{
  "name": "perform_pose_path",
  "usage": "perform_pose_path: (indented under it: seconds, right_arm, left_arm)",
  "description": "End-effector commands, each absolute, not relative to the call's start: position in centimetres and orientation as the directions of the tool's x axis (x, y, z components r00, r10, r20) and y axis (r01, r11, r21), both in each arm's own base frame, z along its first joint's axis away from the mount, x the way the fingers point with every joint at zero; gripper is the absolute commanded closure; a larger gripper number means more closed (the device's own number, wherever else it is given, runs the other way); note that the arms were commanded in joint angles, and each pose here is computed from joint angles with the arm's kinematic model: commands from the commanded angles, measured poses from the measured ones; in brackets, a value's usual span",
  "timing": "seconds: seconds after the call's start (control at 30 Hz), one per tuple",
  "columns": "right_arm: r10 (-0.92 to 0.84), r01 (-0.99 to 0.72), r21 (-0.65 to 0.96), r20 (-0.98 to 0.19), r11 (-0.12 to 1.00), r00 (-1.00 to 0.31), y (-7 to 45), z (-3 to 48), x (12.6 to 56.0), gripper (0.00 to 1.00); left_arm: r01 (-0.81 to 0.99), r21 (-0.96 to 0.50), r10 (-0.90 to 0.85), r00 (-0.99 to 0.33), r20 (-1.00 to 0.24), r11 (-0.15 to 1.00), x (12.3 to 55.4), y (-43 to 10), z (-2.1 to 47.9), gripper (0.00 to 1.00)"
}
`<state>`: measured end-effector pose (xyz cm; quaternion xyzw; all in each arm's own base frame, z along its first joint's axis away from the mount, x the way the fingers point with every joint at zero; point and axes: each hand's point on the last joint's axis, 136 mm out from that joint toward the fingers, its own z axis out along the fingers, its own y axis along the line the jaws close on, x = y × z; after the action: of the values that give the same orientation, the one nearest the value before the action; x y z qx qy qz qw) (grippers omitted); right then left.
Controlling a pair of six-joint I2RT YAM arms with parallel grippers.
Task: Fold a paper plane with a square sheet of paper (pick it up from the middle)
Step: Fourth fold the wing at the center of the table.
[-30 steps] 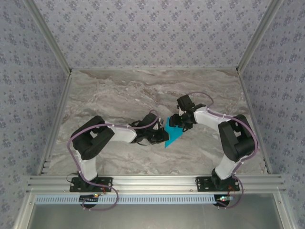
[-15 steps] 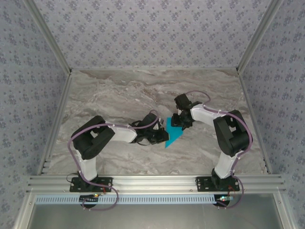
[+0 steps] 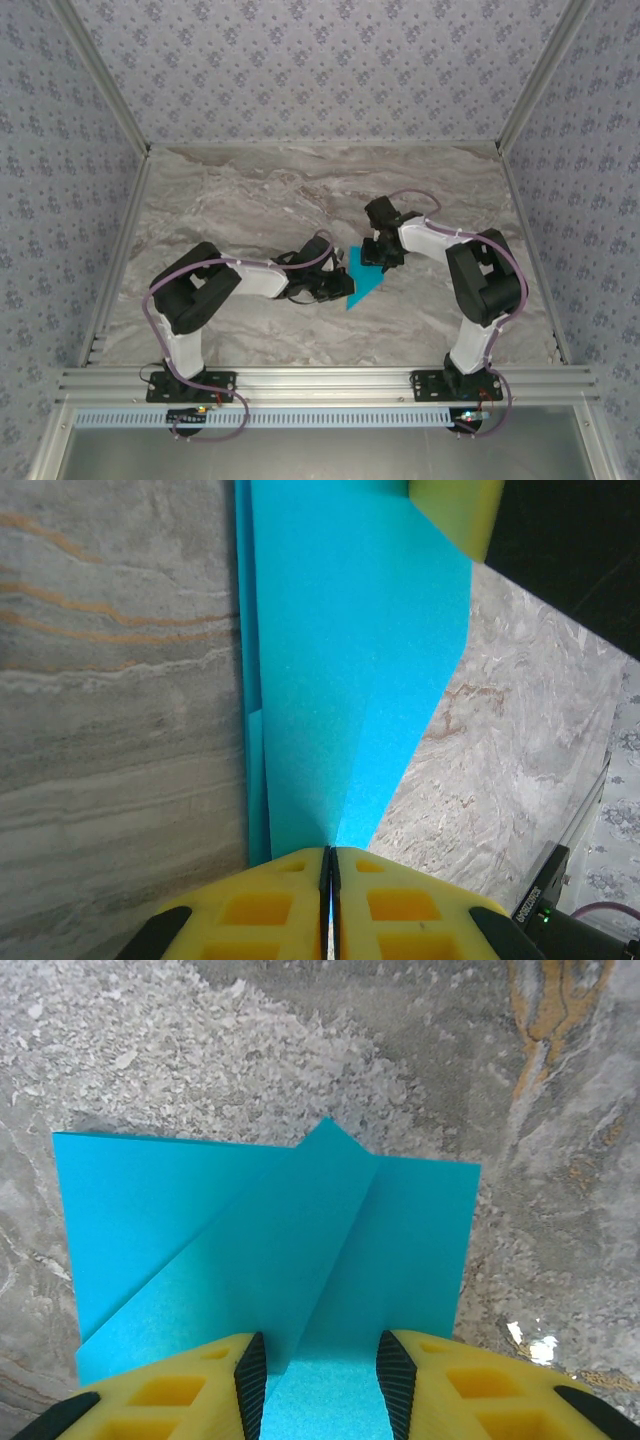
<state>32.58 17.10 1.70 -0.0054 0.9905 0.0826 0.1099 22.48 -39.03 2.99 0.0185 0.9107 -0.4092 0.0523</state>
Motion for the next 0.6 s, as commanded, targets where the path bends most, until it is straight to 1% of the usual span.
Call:
perform_pose_path:
  seconds: [0.0,0.57]
  right_arm:
    - [0.008,0.000,0.065,-0.111,0.998,-0.994,15.4,-1.6,30.4,0.59]
    - [0.012,0.012,0.007,-0.054,1.000,-0.998,14.9,-3.4,29.2,0.60]
  left_arm:
    - [0.098,-0.724,0.017,-0.993,-0.118,0.682,22.3,-39.3,2.8,0.88]
    - [0.081,-0.699,0.018,-0.995,-0.097,0.710,22.1,-38.9,1.5,0.89]
